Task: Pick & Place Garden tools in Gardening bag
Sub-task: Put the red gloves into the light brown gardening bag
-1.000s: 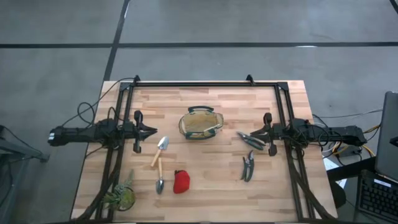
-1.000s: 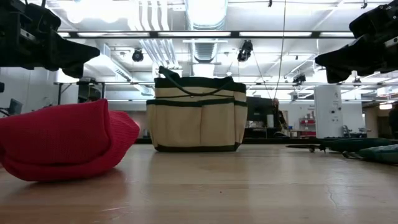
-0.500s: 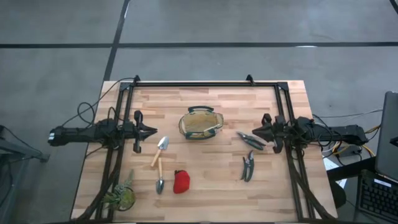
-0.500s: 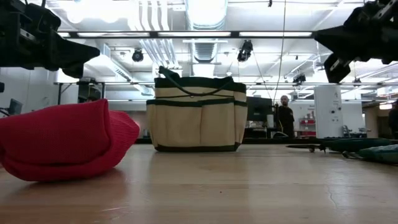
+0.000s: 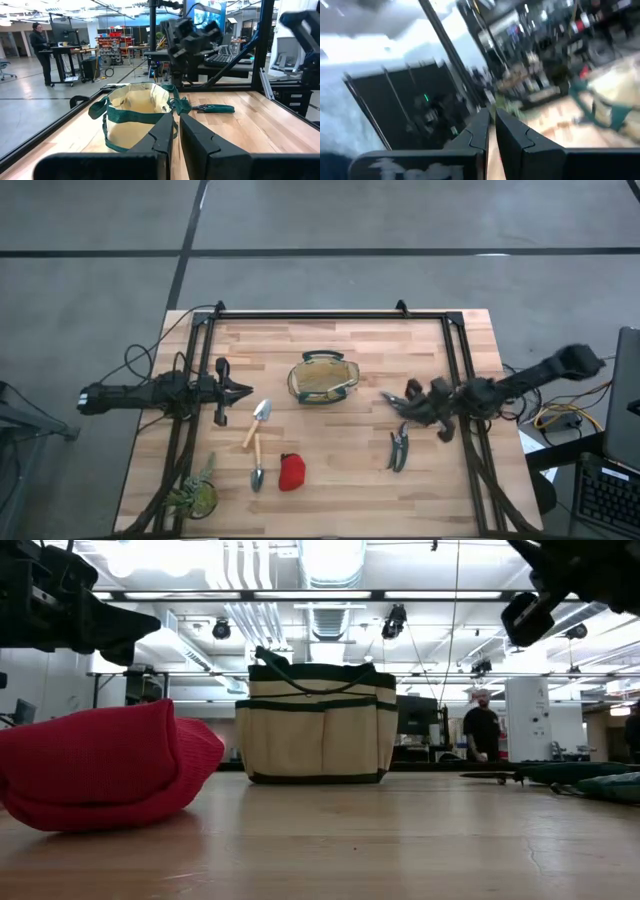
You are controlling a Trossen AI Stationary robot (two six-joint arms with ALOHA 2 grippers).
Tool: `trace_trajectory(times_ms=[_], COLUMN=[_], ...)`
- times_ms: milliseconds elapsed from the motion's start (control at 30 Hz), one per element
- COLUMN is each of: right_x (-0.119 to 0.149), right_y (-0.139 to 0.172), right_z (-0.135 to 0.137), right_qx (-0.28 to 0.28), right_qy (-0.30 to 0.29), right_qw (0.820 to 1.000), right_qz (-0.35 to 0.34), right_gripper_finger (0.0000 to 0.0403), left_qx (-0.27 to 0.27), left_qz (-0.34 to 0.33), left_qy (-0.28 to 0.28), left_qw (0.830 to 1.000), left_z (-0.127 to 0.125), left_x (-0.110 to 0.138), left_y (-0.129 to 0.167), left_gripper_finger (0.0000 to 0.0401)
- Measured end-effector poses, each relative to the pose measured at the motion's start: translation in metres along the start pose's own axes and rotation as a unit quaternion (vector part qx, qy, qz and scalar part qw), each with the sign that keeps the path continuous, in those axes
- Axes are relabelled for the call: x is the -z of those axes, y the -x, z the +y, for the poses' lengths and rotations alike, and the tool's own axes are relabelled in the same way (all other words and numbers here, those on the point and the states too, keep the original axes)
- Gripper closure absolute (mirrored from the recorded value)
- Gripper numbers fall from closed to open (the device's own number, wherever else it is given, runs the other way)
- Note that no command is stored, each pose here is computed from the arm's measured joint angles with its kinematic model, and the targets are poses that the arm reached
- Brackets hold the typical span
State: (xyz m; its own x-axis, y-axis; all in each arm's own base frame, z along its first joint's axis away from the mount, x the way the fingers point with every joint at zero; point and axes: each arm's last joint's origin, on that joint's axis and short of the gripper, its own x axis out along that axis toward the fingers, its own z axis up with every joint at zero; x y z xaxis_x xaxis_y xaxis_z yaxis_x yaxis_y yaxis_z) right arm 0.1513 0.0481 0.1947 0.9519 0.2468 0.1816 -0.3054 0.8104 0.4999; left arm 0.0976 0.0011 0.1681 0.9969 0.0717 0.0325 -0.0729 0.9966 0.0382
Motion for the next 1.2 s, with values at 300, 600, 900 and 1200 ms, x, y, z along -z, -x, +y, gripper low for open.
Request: trace_trajectory(times_ms=[300, 600, 900, 1200], right_x=[0.035, 0.058, 0.069, 0.096], right_y=[-0.118, -0.198, -0.261, -0.3], right_z=[0.041, 0.047, 0.057, 0.049], right_qx=[0.013, 0.049, 0.095, 0.179], right_qy=[0.11, 0.172, 0.206, 0.227], right_qw=[0.989, 0.966, 0.936, 0.887], right_qz=[0.099, 0.188, 0.27, 0.36], right_gripper_finger=[0.0376, 0.0376, 0.0358, 0.026], left_qx=[0.0, 0.0, 0.0, 0.0], left_qz=[0.001, 0.001, 0.002, 0.007], left_qy=[0.0, 0.0, 0.0, -0.001], left_qw=[1.0, 1.0, 1.0, 1.0], left_z=[0.0, 0.0, 0.0, 0.0], left_x=[0.0, 0.0, 0.0, 0.001], left_y=[0.0, 0.0, 0.0, -0.001], left_gripper_finger=[0.0364, 0.0364, 0.0364, 0.0364])
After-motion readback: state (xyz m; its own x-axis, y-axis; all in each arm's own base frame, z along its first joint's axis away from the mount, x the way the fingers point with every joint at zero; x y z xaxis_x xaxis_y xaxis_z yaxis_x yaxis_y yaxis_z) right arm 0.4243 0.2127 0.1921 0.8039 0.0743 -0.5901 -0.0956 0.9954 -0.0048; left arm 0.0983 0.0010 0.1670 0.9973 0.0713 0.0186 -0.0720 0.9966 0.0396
